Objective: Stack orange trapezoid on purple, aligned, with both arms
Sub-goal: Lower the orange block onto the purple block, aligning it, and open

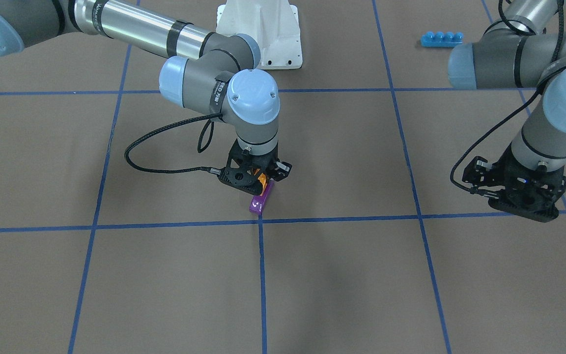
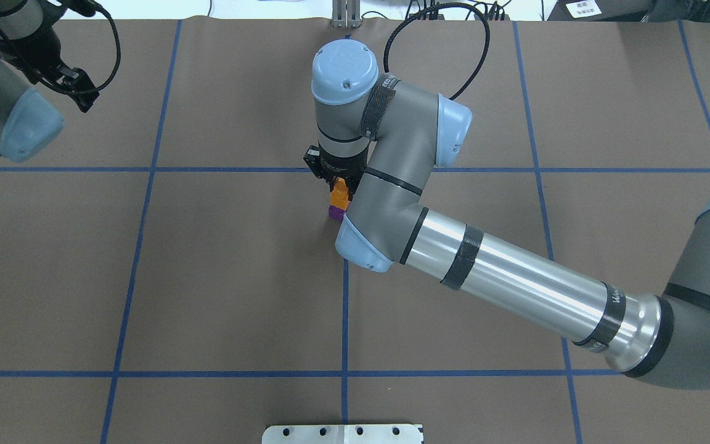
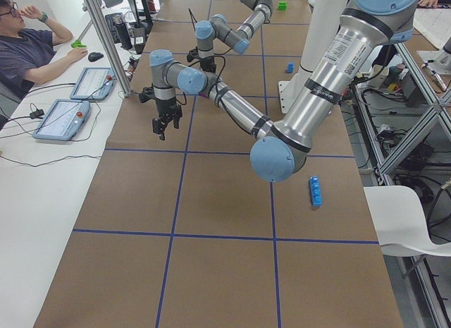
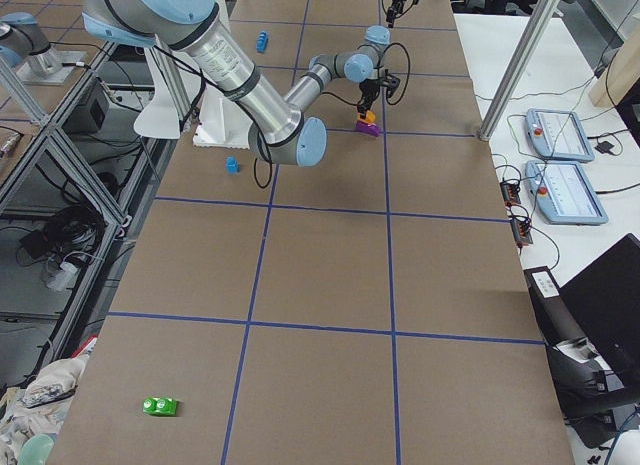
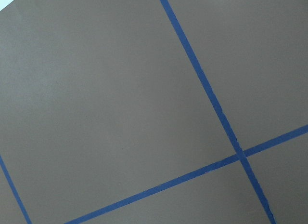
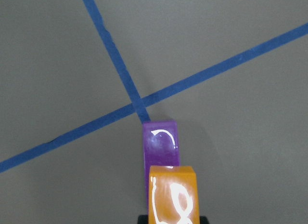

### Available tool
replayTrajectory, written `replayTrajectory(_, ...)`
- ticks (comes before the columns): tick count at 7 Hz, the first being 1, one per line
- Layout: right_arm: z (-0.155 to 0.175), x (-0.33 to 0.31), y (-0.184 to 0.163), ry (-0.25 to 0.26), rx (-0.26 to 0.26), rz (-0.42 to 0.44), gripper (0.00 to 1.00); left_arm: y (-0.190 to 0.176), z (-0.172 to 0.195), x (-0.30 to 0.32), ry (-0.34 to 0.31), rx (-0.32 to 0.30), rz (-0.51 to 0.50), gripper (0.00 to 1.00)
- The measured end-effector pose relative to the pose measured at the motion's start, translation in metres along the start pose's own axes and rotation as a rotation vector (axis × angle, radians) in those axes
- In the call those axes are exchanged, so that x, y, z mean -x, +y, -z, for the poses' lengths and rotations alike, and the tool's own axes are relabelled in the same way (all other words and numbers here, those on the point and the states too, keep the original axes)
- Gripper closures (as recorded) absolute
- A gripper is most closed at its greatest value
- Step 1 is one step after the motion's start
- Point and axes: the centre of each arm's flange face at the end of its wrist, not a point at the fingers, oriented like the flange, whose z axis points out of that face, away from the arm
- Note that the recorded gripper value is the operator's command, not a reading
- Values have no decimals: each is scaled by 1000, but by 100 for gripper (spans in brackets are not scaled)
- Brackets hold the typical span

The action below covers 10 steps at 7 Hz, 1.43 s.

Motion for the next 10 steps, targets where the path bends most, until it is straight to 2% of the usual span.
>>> replayTrajectory(2,0,1,2,-15,1,8,100,0,0,0,0,1,0,0)
replayTrajectory(9,-20,1,8,-14,-13,25,100,0,-4,-1,0,7,6,0)
replayTrajectory(10,-20,1,8,-22,-14,30,72,0,-4,-1,0,8,7,0)
